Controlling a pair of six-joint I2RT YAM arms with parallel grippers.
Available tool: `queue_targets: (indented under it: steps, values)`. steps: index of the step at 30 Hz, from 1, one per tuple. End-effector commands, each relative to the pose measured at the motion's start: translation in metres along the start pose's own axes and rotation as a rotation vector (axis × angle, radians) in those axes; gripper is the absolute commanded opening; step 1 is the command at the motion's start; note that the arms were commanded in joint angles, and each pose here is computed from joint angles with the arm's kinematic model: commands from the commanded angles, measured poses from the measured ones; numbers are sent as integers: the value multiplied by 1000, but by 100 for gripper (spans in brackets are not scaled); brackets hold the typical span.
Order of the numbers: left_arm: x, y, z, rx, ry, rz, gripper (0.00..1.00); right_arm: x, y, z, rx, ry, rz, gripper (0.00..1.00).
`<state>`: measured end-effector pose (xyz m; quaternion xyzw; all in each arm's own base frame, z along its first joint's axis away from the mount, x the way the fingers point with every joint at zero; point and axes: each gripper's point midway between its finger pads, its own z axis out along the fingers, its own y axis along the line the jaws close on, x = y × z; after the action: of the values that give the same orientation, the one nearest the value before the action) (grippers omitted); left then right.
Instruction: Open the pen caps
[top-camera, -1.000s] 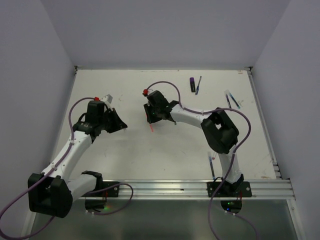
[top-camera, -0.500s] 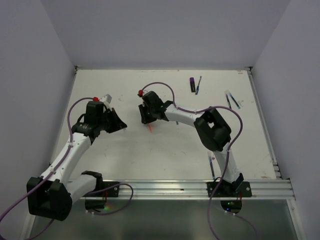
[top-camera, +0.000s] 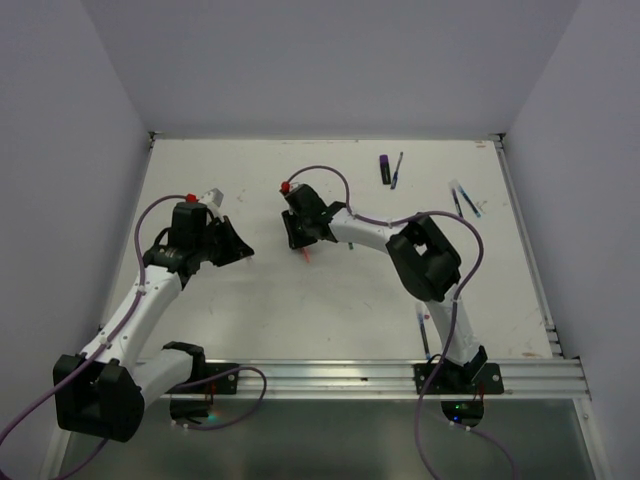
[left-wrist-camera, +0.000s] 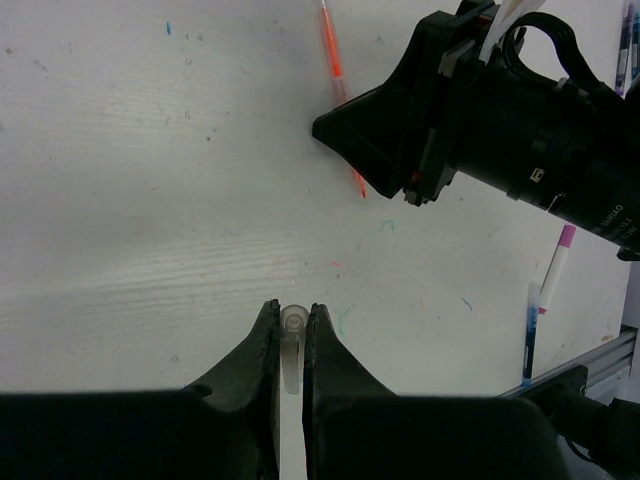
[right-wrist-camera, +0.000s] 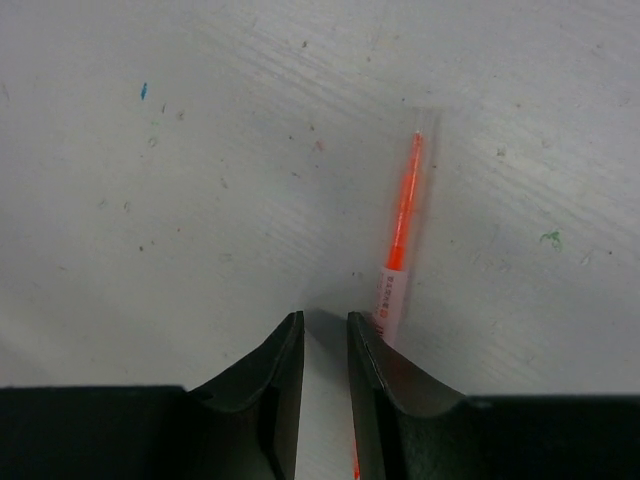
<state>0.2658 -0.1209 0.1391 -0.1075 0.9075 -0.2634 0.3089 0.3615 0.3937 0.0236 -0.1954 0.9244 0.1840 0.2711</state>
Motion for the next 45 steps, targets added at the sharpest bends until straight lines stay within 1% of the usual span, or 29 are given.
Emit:
queue_targets:
  steps: [1,17,25,27,29,30,31,32,35,36,38,39,40,45]
  values:
    - [-1,-1,1,12,-6,6,0,-14,-22,-7,75,-35,39,28]
    - [0,2,5,6,4,10,0,-7,-67,-16,170,-29,85,28]
    - [-5,7,12,-34,4,-18,0,-10,-88,-20,191,-34,112,28]
    - [-13,9,14,-65,-4,-19,0,-10,-91,-22,188,-34,113,28]
    - [-14,26,23,-159,25,-25,0,-12,-87,-24,168,-39,108,28]
    - [-23,25,24,-179,16,-18,0,-13,-84,-24,151,-43,105,28]
    - [-20,35,32,-221,47,-21,0,-17,-81,-24,131,-60,100,28]
    - [-23,42,35,-268,50,-19,0,-15,-81,-25,126,-60,100,28]
    - [-31,51,46,-326,87,-11,0,-12,-81,-24,128,-43,95,28]
    - [-27,58,53,-356,121,-15,0,-13,-80,-23,120,-42,94,28]
    - [-39,63,55,-407,112,-4,0,-11,-80,-22,118,-34,91,28]
    - [-37,66,59,-417,130,-5,0,-11,-79,-22,113,-34,92,28]
    - [-43,71,59,-450,112,5,0,-10,-78,-22,109,-32,92,28]
    - [-46,93,63,-553,120,16,0,-12,-77,-23,105,-35,88,28]
